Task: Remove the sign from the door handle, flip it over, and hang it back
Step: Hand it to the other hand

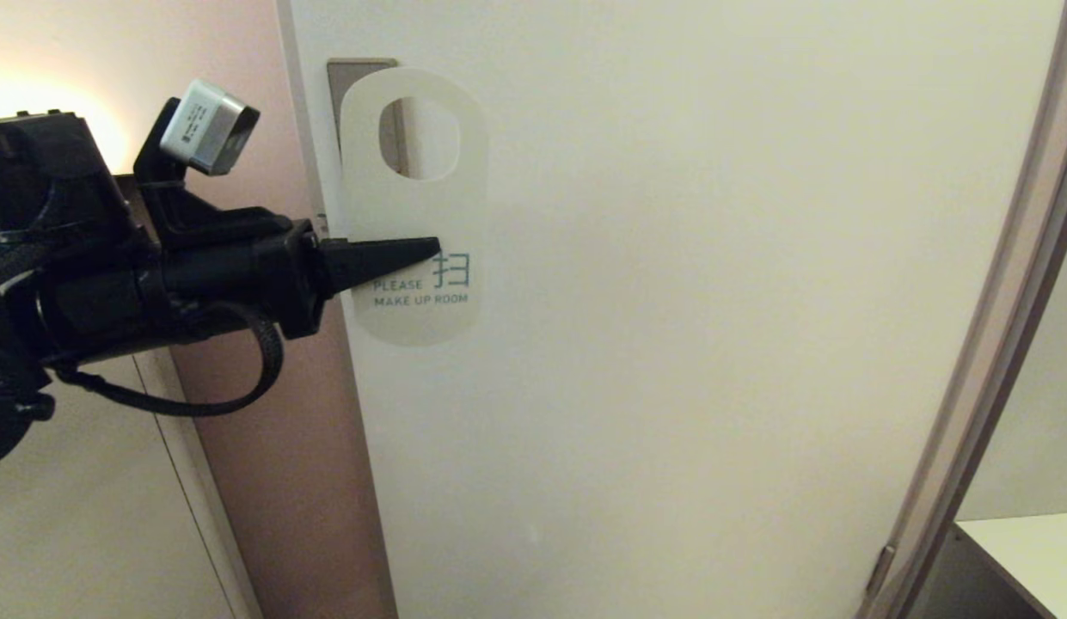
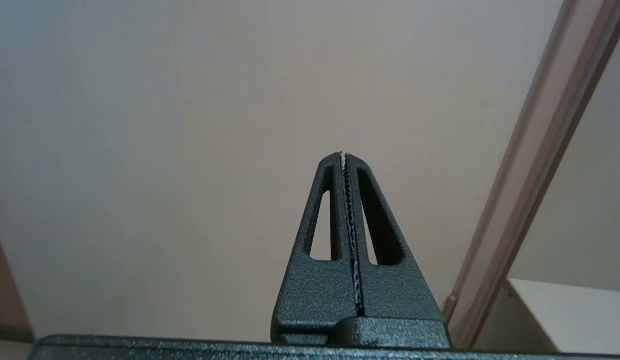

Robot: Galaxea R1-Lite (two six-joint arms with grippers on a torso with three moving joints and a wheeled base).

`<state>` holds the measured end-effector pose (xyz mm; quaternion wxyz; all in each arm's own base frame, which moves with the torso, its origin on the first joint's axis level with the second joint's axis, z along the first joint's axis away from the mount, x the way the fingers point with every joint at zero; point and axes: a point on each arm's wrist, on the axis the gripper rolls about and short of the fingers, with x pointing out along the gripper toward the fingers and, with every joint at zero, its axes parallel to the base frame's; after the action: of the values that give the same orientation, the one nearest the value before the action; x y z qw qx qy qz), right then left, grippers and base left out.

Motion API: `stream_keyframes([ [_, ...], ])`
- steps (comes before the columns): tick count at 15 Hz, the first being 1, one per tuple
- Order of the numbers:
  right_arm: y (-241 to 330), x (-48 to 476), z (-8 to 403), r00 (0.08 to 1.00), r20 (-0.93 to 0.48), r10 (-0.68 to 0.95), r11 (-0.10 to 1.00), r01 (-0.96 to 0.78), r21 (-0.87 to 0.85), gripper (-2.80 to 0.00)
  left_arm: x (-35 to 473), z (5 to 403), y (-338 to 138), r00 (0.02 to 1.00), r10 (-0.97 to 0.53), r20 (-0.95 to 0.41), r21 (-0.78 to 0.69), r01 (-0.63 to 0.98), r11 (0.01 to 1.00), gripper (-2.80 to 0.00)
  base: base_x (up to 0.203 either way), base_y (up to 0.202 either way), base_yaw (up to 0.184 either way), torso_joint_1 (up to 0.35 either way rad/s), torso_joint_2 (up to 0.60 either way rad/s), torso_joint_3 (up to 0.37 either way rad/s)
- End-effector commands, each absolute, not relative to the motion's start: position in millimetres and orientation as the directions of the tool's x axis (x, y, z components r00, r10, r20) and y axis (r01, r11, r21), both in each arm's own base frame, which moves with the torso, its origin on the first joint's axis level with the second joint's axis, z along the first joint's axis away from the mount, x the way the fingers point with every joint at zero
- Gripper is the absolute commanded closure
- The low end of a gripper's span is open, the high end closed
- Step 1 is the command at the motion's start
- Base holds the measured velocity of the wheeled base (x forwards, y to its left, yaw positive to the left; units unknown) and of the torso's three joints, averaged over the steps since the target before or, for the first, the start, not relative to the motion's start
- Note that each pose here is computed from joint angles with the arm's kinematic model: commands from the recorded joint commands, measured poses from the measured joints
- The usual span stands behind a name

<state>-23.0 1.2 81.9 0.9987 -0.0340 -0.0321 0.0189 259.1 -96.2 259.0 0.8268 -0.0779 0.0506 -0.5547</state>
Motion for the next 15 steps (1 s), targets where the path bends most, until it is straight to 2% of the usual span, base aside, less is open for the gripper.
stream_keyframes([
  [1, 1.2, -23.0, 82.1, 0.997, 0.064, 0.043, 0.997, -0.038, -0.074, 0.0, 285.4, 249.5, -110.2, 0.358, -0.934, -0.014, -0.208, 0.912, 0.353, 0.0, 0.0, 0.0, 0.0, 0.0, 0.0, 0.0],
  [5, 1.3, -23.6, 82.0, 0.998, 0.043, 0.042, 0.996, -0.039, -0.074, 0.0, 301.5, 249.9, -147.0, 0.27, -0.963, -0.004, -0.228, 0.937, 0.264, 0.0, 0.0, 0.0, 0.0, 0.0, 0.0, 0.0],
  [9, 2.6, -24.3, 97.2, 0.995, 0.007, 0.102, 0.992, -0.101, -0.072, 0.0, 313.1, 250.4, -159.2, 0.216, -0.976, 0.004, -0.256, 0.944, 0.208, 0.0, 0.0, 0.0, 0.0, 0.0, 0.0, 0.0],
  [15, 3.4, 14.8, 153.0, 0.968, -0.203, 0.148, 0.987, -0.156, -0.025, 0.0, 327.5, 246.2, -174.8, 0.179, -0.984, 0.008, -0.25, 0.953, 0.172, 0.0, 0.0, 0.0, 0.0, 0.0, 0.0, 0.0],
])
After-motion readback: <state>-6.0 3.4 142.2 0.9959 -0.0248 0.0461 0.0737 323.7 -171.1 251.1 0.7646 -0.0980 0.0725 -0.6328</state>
